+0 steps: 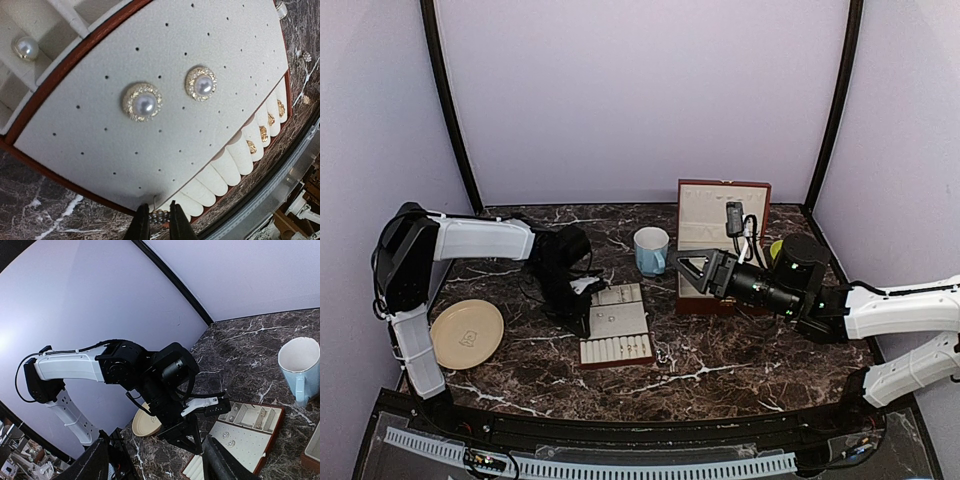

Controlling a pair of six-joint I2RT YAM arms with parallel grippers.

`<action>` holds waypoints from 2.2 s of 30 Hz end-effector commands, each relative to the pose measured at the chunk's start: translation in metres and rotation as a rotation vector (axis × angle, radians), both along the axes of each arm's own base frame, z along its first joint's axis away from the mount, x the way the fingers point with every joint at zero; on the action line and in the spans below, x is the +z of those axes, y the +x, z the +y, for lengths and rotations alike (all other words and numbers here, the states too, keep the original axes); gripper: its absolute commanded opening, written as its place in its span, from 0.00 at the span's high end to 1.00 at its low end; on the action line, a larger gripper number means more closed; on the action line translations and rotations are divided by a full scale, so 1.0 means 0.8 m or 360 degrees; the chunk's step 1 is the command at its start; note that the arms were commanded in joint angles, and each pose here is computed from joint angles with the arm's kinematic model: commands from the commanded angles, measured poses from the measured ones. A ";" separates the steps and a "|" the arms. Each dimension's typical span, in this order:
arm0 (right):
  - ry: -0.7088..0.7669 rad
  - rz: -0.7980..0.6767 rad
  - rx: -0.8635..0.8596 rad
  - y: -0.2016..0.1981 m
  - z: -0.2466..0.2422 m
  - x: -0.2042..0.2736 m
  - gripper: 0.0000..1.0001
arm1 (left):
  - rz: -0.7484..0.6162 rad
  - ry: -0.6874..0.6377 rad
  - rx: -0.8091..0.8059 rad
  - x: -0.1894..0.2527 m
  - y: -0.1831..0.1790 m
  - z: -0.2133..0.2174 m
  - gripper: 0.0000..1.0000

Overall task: Organize the mixed jewelry
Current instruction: Insert the earring into the earring holder, then adjust the earring on the earring holder.

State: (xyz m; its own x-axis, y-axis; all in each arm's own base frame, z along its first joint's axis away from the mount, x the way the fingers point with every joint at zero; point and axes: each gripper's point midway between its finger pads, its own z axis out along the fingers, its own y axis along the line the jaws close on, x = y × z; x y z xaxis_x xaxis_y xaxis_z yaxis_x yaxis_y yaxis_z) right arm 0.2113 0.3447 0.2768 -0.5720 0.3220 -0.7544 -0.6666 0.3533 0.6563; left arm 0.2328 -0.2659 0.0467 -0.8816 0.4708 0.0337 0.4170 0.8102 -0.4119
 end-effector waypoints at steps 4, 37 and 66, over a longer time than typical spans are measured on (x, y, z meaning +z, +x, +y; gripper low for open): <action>0.0044 -0.0007 -0.0019 0.004 -0.002 0.005 0.36 | -0.0001 0.0019 -0.0013 -0.005 0.002 0.004 0.88; 0.0063 -0.0013 -0.0017 0.002 -0.004 0.008 0.36 | -0.0182 -0.0017 -0.0003 0.040 0.021 0.002 0.54; 0.0059 -0.0010 -0.0009 0.004 0.004 0.015 0.36 | -0.0306 -0.0201 0.0125 0.016 -0.004 0.013 0.53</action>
State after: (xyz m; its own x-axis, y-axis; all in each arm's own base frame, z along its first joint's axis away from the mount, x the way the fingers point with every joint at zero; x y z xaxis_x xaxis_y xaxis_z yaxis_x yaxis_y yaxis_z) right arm 0.2128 0.3462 0.2706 -0.5863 0.3188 -0.7447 -0.6523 0.3592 0.6674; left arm 0.2290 -0.2583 0.0674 -0.8978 0.3910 -0.2028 0.4403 0.7844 -0.4369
